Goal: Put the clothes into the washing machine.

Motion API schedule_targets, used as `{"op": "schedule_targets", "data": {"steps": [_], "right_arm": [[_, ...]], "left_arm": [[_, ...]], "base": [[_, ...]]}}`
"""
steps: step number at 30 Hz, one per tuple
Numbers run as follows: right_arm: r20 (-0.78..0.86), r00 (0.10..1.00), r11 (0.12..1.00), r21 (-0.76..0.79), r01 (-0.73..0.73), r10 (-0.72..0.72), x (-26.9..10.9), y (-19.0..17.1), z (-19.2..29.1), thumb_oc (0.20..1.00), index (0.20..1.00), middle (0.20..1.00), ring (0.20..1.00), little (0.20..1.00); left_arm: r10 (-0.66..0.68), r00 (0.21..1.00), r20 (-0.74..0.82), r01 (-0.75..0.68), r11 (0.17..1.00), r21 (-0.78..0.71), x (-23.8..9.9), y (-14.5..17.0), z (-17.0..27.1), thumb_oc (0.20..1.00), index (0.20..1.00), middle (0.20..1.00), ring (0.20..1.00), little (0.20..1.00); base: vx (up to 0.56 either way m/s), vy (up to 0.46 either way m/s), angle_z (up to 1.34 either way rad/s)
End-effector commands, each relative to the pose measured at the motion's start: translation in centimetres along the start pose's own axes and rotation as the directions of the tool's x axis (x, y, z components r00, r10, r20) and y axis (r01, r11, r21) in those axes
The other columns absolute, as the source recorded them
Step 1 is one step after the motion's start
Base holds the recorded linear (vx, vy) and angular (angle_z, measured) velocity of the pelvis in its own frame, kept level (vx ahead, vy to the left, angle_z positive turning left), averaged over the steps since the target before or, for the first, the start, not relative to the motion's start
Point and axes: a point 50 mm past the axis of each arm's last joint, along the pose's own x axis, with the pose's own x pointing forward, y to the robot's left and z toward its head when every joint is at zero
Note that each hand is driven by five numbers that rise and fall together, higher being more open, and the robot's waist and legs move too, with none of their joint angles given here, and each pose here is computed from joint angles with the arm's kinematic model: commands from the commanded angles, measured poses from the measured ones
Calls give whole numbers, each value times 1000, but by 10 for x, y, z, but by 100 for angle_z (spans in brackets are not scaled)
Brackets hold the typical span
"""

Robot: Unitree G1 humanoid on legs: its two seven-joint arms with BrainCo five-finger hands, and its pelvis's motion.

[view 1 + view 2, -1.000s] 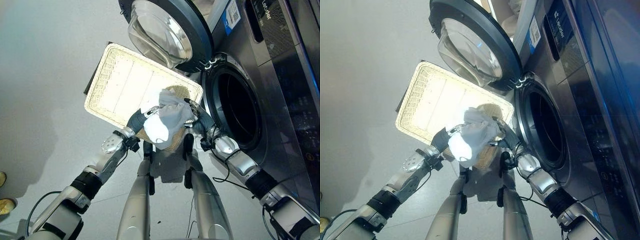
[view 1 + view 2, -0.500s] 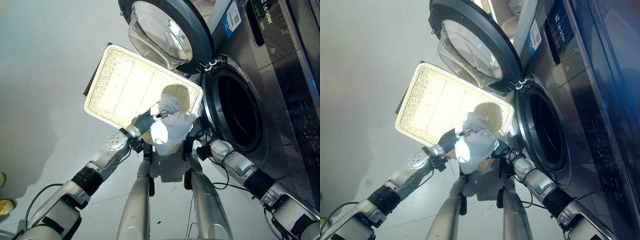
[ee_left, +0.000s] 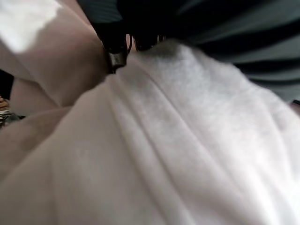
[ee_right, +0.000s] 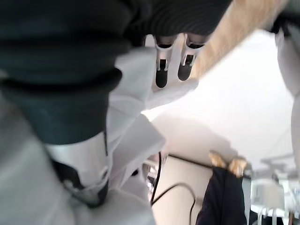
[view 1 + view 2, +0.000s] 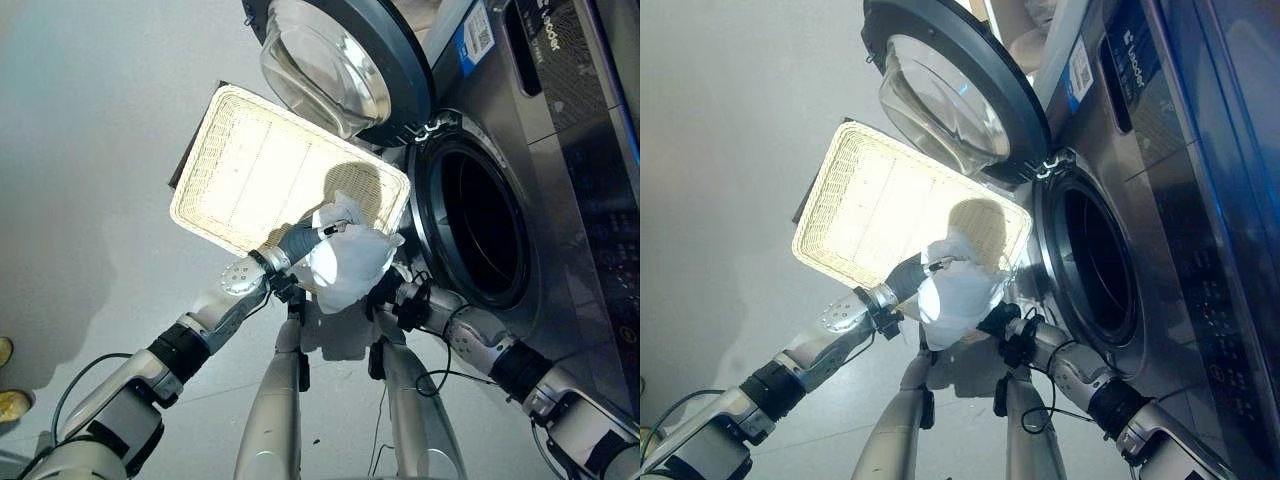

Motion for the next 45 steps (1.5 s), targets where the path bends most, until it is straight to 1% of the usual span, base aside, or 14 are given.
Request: {"op": "schedule_targets", "data": {"steps": [1,7,13,14,16,21,26,27,28,31,34,37,42,45], "right_arm": [[156,958,967,50,-252,241,10,39,22,1000,1000,1000,1000,1000],[192,950,964,54,-262,247,9,38,24,1000,1000,1000,1000,1000],[209,945,962,61,-267,250,9,38,24,1000,1000,1000,1000,1000],[209,946,962,60,-266,249,9,38,23,1000,1000,1000,1000,1000],[214,951,969,62,-241,223,8,35,23,1000,1000,1000,1000,1000],[246,947,966,99,-239,209,6,31,20,1000,1000,1000,1000,1000],[257,943,963,109,-246,212,6,33,20,1000,1000,1000,1000,1000],[266,940,961,120,-251,212,6,34,20,1000,1000,1000,1000,1000],[276,940,965,110,-240,202,7,35,20,1000,1000,1000,1000,1000],[279,942,969,104,-222,186,7,35,18,1000,1000,1000,1000,1000],[281,944,974,97,-205,171,8,35,19,1000,1000,1000,1000,1000],[292,951,986,93,-138,106,8,32,21,1000,1000,1000,1000,1000],[310,950,989,117,-86,45,7,27,23,1000,1000,1000,1000,1000],[332,943,991,132,-27,-18,5,22,24,1000,1000,1000,1000,1000]], "left_arm": [[-81,996,42,79,995,56,5,-15,9,200,200,200,200,200],[-6,1000,19,5,999,48,3,-8,3,200,200,200,200,200],[199,980,16,-199,977,74,-3,8,-3,200,200,200,200,200],[204,979,17,-205,976,72,-3,8,-3,200,200,200,200,200],[289,956,47,-290,957,23,-6,14,-3,200,200,200,200,200],[411,909,66,-397,904,-158,-13,20,-8,200,200,200,200,200],[427,902,72,-407,893,-192,-14,19,-9,200,200,200,200,200],[443,893,81,-413,877,-246,-16,19,-9,200,200,200,200,200],[493,862,118,-419,825,-380,-18,17,-8,200,200,200,200,200],[534,832,149,-426,789,-444,-21,17,-7,200,200,200,200,200],[553,816,168,-426,772,-472,-22,17,-5,200,200,200,200,200],[588,777,223,-422,751,-508,-25,18,0,200,200,200,200,200],[597,757,264,-397,742,-540,-26,18,4,200,200,200,200,200],[608,743,278,-342,703,-624,-28,17,4,200,200,200,200,200]], "base": [[0,0,0],[0,0,0],[5,-5,1],[18,-17,4],[0,0,0],[0,0,0],[0,0,0],[23,-32,0],[24,-34,0],[5,-9,2],[0,0,0],[1,-2,1],[1,0,1],[0,0,0]]}}
